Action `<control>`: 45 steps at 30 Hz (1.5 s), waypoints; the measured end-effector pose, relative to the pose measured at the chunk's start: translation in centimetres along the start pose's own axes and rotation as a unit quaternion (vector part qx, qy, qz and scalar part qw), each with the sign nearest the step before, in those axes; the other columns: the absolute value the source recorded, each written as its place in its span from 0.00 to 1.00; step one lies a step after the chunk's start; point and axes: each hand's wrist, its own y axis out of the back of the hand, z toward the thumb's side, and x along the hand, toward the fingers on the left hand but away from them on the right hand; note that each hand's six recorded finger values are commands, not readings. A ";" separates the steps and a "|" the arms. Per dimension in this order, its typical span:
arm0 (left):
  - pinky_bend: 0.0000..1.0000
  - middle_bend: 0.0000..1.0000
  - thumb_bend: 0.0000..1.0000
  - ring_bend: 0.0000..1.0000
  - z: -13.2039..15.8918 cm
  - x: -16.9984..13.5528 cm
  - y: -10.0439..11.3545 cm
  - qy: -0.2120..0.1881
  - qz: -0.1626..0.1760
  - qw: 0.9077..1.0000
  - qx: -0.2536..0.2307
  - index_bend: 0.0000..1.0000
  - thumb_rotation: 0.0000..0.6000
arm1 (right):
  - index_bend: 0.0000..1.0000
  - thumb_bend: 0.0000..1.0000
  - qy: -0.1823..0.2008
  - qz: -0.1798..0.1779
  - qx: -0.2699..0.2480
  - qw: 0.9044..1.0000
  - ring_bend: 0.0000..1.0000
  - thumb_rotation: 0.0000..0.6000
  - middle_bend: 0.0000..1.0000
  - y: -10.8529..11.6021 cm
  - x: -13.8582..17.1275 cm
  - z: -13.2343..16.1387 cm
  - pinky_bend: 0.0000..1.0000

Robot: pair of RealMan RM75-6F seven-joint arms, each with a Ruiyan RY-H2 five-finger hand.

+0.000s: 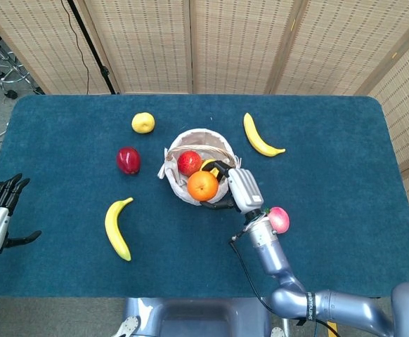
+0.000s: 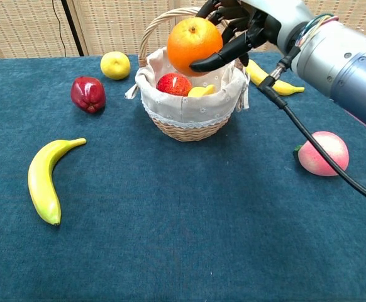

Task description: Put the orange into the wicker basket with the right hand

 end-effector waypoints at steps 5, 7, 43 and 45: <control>0.00 0.00 0.11 0.00 -0.1 0.0 0.1 0.000 0.001 1.000 -0.002 0.00 1.00 | 0.47 0.01 -0.013 0.011 -0.003 1.000 0.22 1.00 0.26 -1.1 -0.4 -0.6 0.24; 0.00 0.00 0.11 0.00 -0.1 0.0 0.1 0.000 0.001 1.000 -0.002 0.00 1.00 | 0.38 0.00 -0.016 0.011 -0.006 1.000 0.14 1.00 0.19 -1.2 -0.5 -0.7 0.15; 0.00 0.00 0.11 0.00 0.2 0.3 -1.0 -0.004 -0.017 1.000 0.008 0.00 1.00 | 0.21 0.00 -0.009 0.057 0.266 0.962 0.00 1.00 0.04 8.5 11.1 -7.2 0.00; 0.00 0.00 0.11 0.00 0.3 0.4 -1.2 -0.005 -0.021 1.000 0.010 0.00 1.00 | 0.22 0.00 -0.020 0.054 0.280 0.958 0.00 1.00 0.05 9.9 13.0 -8.2 0.00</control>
